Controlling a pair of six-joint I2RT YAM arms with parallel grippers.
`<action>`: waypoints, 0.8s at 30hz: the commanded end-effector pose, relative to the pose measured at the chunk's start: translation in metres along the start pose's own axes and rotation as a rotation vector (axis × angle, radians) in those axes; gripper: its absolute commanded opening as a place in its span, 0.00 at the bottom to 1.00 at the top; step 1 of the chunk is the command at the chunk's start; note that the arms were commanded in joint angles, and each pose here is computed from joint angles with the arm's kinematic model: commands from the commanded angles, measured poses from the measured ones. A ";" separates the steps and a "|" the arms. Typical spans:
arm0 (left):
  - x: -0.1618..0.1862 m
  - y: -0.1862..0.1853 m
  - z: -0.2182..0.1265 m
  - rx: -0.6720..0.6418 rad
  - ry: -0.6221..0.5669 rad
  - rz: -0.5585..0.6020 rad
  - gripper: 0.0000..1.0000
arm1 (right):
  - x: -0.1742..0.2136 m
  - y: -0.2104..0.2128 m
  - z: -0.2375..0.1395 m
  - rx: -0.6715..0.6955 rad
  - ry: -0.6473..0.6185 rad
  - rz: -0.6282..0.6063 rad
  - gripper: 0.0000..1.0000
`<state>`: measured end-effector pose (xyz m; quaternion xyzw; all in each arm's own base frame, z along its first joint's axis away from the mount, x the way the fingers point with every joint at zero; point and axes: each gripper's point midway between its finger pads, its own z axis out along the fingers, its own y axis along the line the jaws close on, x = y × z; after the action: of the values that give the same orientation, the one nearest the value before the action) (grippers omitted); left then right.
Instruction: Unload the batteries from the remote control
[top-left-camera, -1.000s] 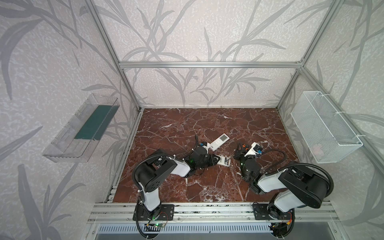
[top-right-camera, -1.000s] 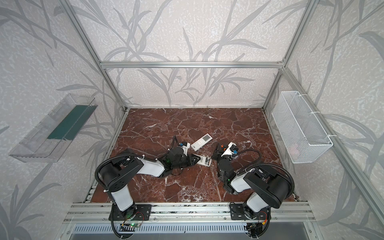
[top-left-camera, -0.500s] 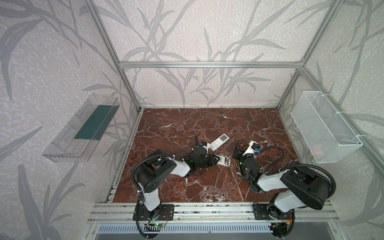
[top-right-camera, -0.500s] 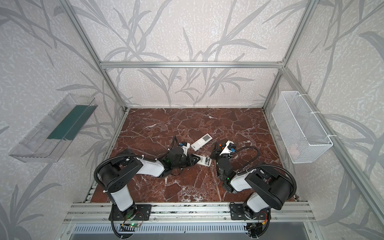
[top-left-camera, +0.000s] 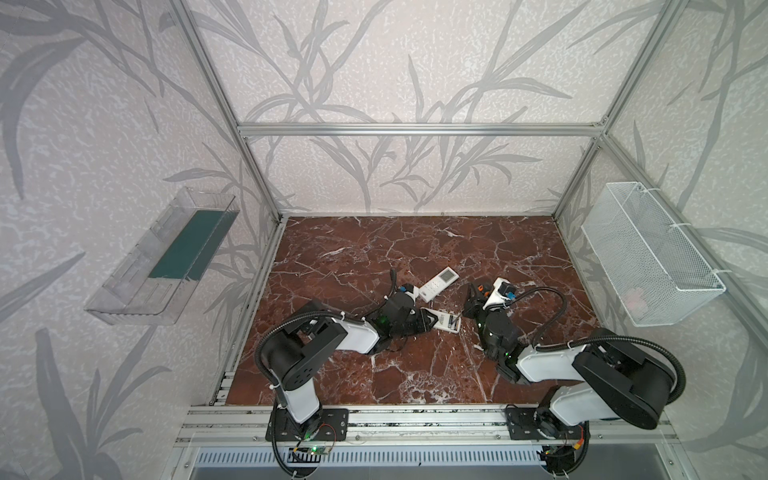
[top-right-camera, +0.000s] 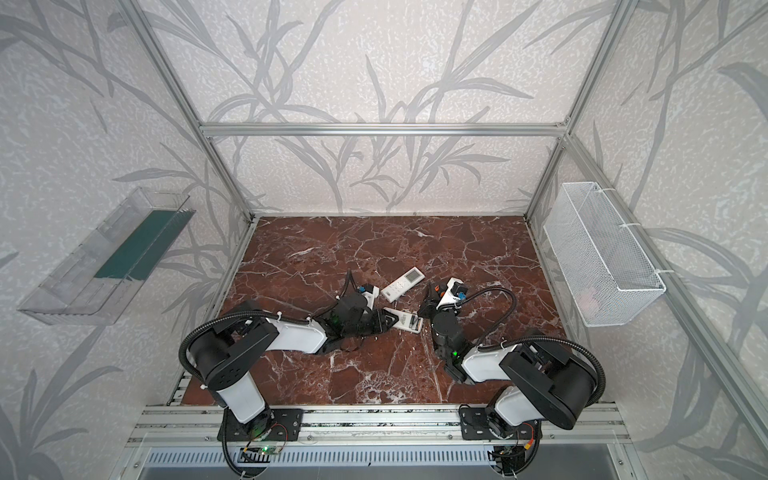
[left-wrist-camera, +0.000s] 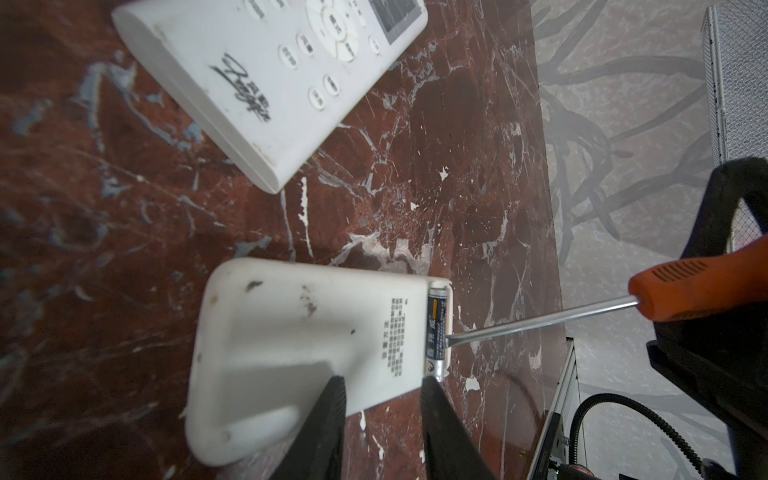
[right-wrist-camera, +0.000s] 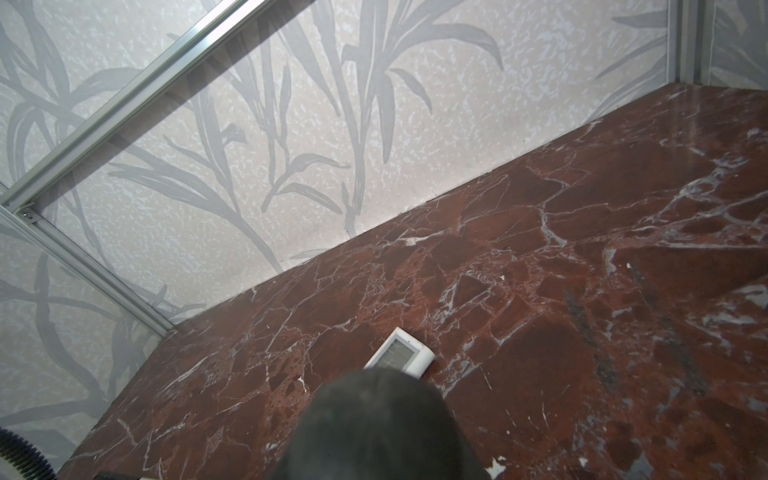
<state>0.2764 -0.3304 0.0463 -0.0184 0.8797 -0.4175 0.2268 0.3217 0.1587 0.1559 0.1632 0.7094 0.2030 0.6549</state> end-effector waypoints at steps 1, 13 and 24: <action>0.006 0.013 -0.005 -0.076 0.017 0.013 0.34 | -0.015 0.017 0.003 -0.043 -0.031 0.036 0.00; -0.002 0.009 -0.015 -0.096 0.001 0.061 0.34 | -0.020 0.026 0.006 -0.053 -0.026 0.021 0.00; -0.002 0.010 -0.018 -0.104 -0.002 0.070 0.34 | -0.013 0.021 0.012 -0.039 -0.023 0.009 0.00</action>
<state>0.2689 -0.3124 0.0409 -0.0049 0.9026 -0.3673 0.2247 0.3288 0.1706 0.1621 0.1489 0.7153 0.2100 0.6497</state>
